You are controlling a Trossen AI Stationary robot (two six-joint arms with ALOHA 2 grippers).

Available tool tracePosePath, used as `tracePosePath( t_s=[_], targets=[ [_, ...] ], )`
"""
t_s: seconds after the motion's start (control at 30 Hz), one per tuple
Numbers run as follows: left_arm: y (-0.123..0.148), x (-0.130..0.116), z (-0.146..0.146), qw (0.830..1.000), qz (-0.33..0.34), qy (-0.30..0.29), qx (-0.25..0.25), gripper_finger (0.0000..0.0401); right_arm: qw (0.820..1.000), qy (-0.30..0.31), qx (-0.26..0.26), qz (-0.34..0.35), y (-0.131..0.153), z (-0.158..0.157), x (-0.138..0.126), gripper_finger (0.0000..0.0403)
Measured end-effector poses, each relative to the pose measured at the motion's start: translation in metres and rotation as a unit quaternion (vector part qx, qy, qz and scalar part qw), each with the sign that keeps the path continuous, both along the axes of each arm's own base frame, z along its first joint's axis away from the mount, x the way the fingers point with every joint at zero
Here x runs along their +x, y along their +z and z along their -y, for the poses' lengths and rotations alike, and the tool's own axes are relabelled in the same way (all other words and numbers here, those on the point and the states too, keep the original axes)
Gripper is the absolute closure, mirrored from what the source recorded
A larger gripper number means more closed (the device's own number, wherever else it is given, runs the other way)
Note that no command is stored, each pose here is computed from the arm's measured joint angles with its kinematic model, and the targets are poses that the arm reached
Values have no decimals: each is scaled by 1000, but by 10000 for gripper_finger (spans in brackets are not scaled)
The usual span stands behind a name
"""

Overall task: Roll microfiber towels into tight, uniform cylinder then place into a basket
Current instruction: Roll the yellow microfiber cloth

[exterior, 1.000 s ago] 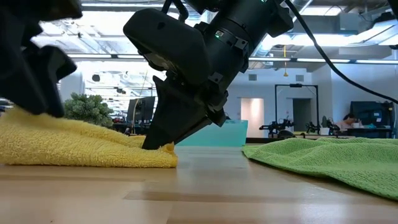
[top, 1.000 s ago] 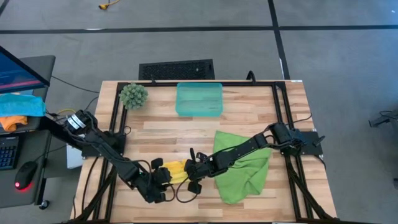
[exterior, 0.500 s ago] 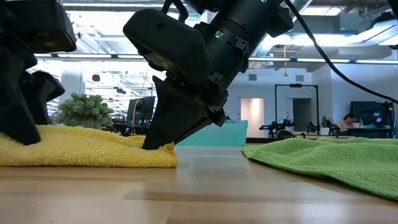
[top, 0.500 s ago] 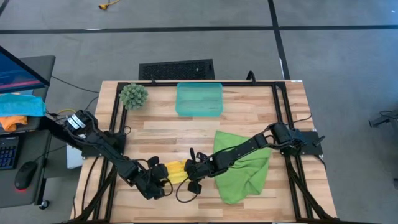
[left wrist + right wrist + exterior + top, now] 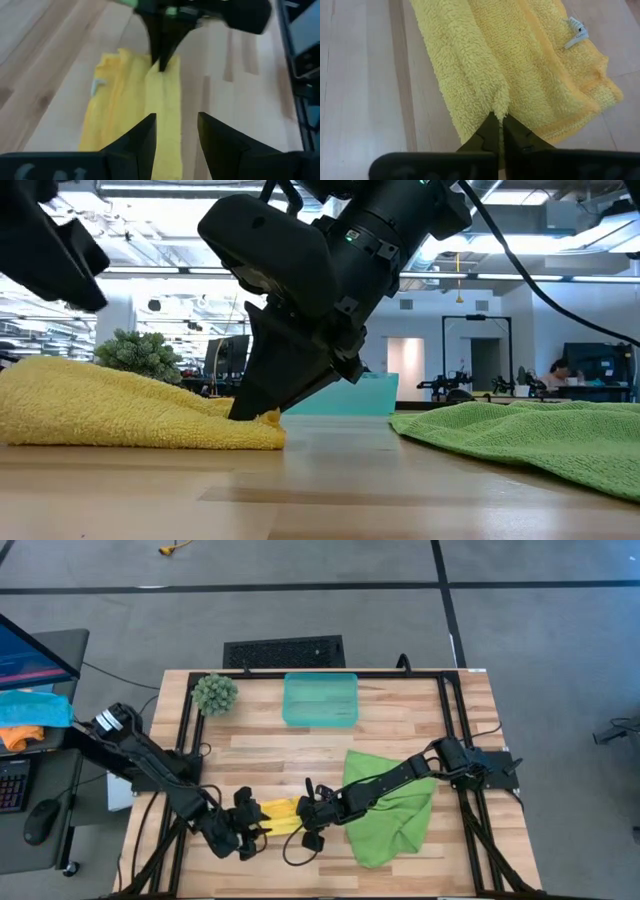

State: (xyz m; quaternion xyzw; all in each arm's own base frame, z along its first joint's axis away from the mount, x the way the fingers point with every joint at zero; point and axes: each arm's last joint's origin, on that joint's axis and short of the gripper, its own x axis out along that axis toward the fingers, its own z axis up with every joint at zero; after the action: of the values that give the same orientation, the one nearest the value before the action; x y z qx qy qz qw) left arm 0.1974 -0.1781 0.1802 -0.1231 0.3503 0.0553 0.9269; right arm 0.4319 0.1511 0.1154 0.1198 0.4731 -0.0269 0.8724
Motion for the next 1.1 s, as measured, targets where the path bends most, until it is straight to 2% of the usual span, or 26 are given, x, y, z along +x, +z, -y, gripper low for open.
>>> tracePosePath(
  t_s=[0.13, 0.33, 0.47, 0.73, 1.1],
  targets=[
    [-6, 4, 7, 1000, 1, -26, -2, 267, 1000, 0, 0, 0, 0, 0, 0, 385],
    [-34, 10, 13, 999, -38, -31, 20, 267, 1000, 0, 0, 0, 0, 0, 0, 391],
    [-47, 14, 11, 998, -58, -4, 18, 267, 1000, 0, 0, 0, 0, 0, 0, 379],
    [-52, 12, 8, 995, -81, 46, -18, 267, 1000, 0, 0, 0, 0, 0, 0, 391],
    [-54, 9, 7, 993, -103, 54, -35, 267, 1000, 10, -5, 13, 0, -1, 2, 310]
  ],
)
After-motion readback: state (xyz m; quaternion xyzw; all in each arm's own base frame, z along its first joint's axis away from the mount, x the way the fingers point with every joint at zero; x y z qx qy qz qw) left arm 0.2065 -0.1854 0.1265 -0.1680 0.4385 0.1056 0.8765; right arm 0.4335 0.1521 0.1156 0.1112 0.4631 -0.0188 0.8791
